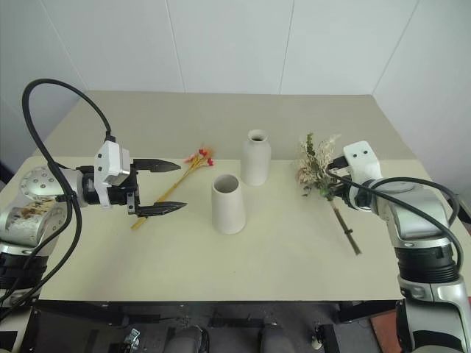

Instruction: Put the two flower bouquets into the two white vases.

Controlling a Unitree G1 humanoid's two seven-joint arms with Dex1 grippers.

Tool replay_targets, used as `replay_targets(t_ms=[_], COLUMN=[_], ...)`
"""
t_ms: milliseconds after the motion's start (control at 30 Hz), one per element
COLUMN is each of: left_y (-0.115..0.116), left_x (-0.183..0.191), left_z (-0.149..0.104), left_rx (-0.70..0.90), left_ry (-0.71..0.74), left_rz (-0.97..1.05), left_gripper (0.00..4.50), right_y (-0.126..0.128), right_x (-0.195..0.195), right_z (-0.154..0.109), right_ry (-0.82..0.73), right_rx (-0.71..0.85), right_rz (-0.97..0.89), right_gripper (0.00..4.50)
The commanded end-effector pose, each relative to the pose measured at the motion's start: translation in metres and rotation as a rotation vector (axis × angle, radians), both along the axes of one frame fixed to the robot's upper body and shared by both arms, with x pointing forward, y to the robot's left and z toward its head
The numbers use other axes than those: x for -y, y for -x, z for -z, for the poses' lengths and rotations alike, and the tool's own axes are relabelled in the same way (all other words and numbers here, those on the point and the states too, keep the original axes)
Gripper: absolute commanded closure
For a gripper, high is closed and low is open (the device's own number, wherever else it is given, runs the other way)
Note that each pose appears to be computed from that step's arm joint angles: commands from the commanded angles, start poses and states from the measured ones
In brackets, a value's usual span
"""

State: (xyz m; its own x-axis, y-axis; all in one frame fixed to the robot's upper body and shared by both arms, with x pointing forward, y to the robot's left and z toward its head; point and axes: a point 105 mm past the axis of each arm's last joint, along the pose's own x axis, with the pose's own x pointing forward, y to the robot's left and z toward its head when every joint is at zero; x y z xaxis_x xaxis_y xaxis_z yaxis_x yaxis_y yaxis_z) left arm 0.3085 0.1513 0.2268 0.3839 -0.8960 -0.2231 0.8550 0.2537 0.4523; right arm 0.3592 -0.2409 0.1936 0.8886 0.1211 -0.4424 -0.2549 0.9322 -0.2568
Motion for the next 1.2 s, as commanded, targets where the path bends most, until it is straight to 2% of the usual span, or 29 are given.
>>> replay_targets(t_ms=[33, 233, 700, 900, 1200], left_y=[0.001, 0.000, 0.002, 0.004, 0.003], left_x=[0.002, 0.003, 0.002, 0.000, 0.001], left_z=[-0.014, -0.013, -0.013, -0.013, -0.013], left_rx=[0.065, 0.064, 0.068, 0.068, 0.069], left_ry=[-0.005, -0.006, -0.006, -0.007, -0.006], left_rz=[0.017, 0.025, 0.011, 0.001, -0.002], left_gripper=[0.00, 0.00, 0.00, 0.00, 0.00], right_y=[0.008, 0.012, -0.009, -0.013, -0.018], right_x=[0.005, 0.011, 0.000, 0.007, 0.006], right_z=[-0.005, 0.019, 0.052, 0.056, 0.044], right_ry=[-0.013, 0.009, -0.030, -0.016, -0.025], right_rx=[0.012, -0.063, -0.133, -0.146, -0.113], right_rz=[0.021, 0.058, 0.025, 0.057, 0.055], right_gripper=[2.66, 2.66, 2.66, 2.66, 2.66])
